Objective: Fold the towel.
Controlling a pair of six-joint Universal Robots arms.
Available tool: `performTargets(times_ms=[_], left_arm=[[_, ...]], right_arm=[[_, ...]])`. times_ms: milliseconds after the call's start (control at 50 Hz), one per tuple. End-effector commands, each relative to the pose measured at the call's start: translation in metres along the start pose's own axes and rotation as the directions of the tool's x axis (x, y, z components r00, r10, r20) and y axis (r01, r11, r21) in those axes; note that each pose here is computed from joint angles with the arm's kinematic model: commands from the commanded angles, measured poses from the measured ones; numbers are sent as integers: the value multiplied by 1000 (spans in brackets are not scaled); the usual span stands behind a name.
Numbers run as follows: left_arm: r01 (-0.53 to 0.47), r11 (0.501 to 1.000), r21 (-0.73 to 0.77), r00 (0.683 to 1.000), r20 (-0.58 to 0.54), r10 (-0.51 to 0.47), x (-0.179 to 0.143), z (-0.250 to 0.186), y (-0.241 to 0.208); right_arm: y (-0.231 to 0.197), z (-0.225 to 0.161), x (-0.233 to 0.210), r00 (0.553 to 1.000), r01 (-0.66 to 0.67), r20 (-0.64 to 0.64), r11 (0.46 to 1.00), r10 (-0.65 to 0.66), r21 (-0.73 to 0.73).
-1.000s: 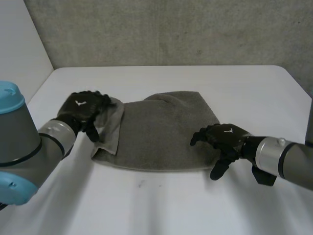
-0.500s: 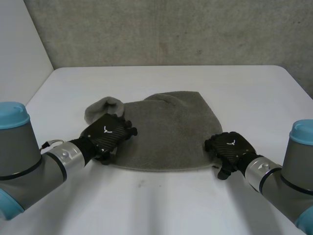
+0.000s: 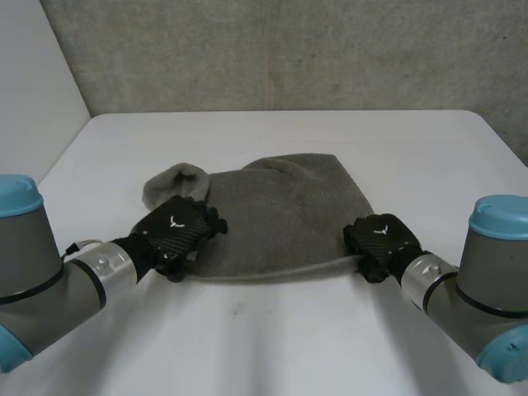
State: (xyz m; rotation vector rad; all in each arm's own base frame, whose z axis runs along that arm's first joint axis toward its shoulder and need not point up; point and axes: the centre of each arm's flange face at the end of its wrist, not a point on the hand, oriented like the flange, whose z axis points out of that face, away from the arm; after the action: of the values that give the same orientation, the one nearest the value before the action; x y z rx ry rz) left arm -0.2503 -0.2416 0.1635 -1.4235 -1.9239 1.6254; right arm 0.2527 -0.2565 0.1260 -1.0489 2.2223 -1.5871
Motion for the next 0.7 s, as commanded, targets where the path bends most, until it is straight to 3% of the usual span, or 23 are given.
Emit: performTargets(times_ms=[20, 200, 400, 700], left_arm=[[71, 997, 2, 997, -18, -71, 7, 0, 0], [261, 965, -23, 965, 1, -261, 9, 25, 4], [270, 957, -103, 947, 210, -244, -5, 49, 19], [254, 959, -128, 951, 215, -223, 2, 47, 20]], right_arm=[[-29, 12, 16, 998, 25, -59, 996, -20, 81], [-70, -14, 28, 996, 38, -82, 991, -28, 127], [-76, -28, 26, 996, 37, -81, 992, -27, 120], [-106, -45, 35, 990, 77, -133, 974, -49, 214]])
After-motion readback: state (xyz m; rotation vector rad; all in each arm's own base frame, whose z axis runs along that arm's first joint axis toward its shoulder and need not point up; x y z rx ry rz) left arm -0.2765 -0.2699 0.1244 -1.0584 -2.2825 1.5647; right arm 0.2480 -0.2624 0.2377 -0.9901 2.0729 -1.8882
